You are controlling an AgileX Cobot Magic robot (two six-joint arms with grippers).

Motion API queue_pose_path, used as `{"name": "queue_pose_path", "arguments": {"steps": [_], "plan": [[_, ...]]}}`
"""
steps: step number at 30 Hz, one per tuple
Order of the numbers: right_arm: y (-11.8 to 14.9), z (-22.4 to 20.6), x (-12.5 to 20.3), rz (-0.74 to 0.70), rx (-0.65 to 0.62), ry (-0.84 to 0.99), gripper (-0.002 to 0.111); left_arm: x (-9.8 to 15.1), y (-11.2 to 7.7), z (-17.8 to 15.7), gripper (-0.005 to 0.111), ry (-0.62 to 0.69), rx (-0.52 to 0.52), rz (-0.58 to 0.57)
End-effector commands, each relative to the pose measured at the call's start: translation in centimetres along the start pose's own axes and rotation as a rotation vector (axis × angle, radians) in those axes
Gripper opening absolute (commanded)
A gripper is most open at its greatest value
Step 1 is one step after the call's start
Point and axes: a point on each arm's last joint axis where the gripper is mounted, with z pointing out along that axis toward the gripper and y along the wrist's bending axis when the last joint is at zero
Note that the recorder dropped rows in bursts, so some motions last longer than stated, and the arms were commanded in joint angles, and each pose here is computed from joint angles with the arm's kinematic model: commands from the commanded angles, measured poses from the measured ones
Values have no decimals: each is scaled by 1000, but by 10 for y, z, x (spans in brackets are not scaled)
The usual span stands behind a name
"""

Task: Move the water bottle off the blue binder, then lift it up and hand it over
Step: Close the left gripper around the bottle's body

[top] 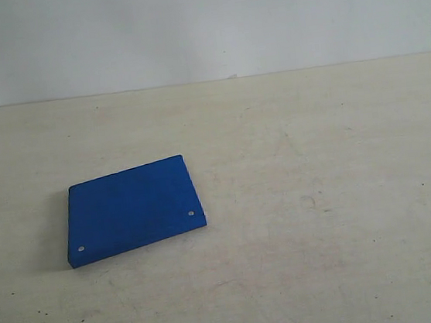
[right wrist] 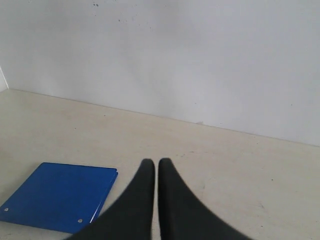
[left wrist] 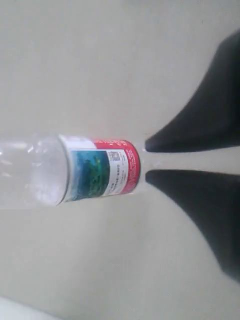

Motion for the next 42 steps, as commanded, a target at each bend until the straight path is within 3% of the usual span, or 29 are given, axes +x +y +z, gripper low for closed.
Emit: {"name": "queue_pose_path", "arguments": {"steps": [1, 12, 15, 17, 19, 21, 24, 26, 31, 35, 38, 41, 42], "plan": [[-1, -1, -1, 4, 7, -5, 0, -5, -3, -33, 5, -95, 71, 15], [7, -1, 1, 4, -73, 14, 0, 1, -6, -25, 6, -27, 92, -8], [10, -1, 2, 4, -106, 21, 0, -3, -8, -9, 24, -46, 101, -18], [11, -1, 2, 4, -126, 26, 0, -9, -13, 14, 46, -95, 129, -84], [13, -2, 3, 6, -142, 30, 0, -15, -17, 36, 68, -154, 148, -213], [15, -2, 3, 16, -161, 35, 0, -14, -21, 62, 83, -160, 166, -450], [19, -3, 4, 69, -213, 53, 0, -3, -26, 96, 81, -96, 170, -741], [24, -4, 5, 108, -261, 71, 0, 7, -30, 114, 79, -32, 159, -834], [34, -8, 7, 158, -378, 115, 0, 17, -34, 131, 75, 6, 144, -839], [36, -8, 8, 166, -398, 123, 0, 16, -33, 144, 75, -72, 139, -858], [36, -8, 8, 176, -396, 124, 0, 37, -39, 164, 72, 50, 106, -939], [36, -8, 8, 192, -395, 128, 0, 53, -45, 173, 55, 174, 93, -909], [36, -8, 8, 198, -395, 129, 0, 57, -46, 175, 38, 208, 94, -845]]}}
